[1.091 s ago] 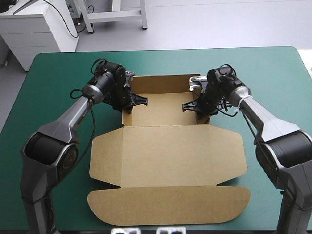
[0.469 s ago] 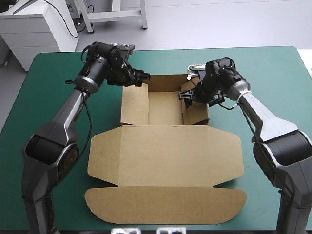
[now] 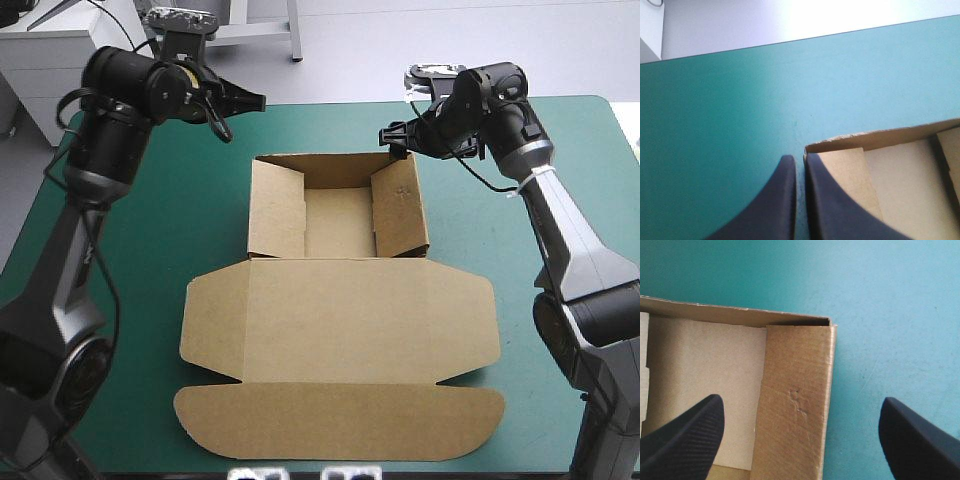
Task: Fold the box
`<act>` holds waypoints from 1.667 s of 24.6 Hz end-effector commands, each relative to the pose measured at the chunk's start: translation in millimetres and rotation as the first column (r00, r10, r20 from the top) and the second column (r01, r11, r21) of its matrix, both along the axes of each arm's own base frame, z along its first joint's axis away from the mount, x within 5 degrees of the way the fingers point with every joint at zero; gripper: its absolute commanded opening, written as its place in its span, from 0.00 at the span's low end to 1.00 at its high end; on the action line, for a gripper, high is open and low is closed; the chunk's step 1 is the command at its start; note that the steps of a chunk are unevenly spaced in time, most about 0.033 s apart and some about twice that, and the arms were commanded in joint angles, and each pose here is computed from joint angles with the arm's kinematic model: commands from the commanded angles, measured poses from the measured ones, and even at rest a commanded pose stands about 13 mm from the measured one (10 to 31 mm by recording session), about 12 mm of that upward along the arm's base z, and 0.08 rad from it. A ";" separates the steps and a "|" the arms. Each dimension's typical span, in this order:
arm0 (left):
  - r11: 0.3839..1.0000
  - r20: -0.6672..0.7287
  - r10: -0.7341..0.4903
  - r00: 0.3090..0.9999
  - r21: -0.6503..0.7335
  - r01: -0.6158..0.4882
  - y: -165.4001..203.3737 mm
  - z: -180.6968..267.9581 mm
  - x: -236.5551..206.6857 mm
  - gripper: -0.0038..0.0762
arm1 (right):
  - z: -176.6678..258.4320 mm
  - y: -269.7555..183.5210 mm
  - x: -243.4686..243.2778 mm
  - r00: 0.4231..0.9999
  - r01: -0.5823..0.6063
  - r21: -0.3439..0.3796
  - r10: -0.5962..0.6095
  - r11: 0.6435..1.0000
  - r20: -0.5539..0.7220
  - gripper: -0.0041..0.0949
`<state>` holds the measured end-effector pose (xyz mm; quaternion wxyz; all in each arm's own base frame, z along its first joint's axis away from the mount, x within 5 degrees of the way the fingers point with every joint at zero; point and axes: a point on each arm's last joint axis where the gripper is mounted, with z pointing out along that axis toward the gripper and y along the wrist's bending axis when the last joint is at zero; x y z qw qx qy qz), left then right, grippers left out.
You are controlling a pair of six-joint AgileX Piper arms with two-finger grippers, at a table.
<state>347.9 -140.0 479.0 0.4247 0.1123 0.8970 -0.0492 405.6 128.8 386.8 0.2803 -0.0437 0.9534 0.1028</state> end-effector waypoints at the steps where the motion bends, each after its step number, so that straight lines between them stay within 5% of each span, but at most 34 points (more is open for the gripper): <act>1: 0.999 0.020 -0.033 0.999 0.003 0.033 18.1 28.0 -49.1 0.04 | 30.5 -6.2 -20.9 0.997 -0.024 0.011 0.023 1.000 0.067 0.82; 6: 0.996 0.006 -0.057 0.998 0.068 0.056 43.7 13.9 -102.4 0.04 | 12.4 -0.7 -29.4 0.998 -0.070 0.001 0.070 0.998 -0.007 0.82; 15: 0.997 0.060 -0.081 0.995 0.008 0.081 86.3 -83.2 -207.0 0.04 | -56.5 6.1 -24.9 0.990 -0.071 -0.031 0.067 0.997 -0.121 0.82; 21: 0.996 0.087 -0.087 0.992 0.001 0.087 100.4 -128.5 -239.4 0.04 | -76.2 6.6 -23.0 0.989 -0.065 -0.035 0.059 0.997 -0.138 0.81; 29: 0.995 0.147 -0.084 0.986 -0.046 0.092 112.4 -174.3 -269.7 0.04 | -99.7 9.1 -16.6 0.975 -0.070 -0.051 0.057 0.996 -0.214 0.54; 35: 0.989 0.196 -0.087 0.977 -0.099 0.108 112.9 -180.1 -277.0 0.04 | -99.8 9.2 -16.4 0.973 -0.099 -0.063 0.083 0.993 -0.218 0.02; 41: 0.988 0.208 -0.087 0.974 -0.107 0.111 112.4 -179.4 -276.8 0.04 | -70.5 6.2 -12.5 0.983 -0.109 -0.058 0.099 0.992 -0.157 0.02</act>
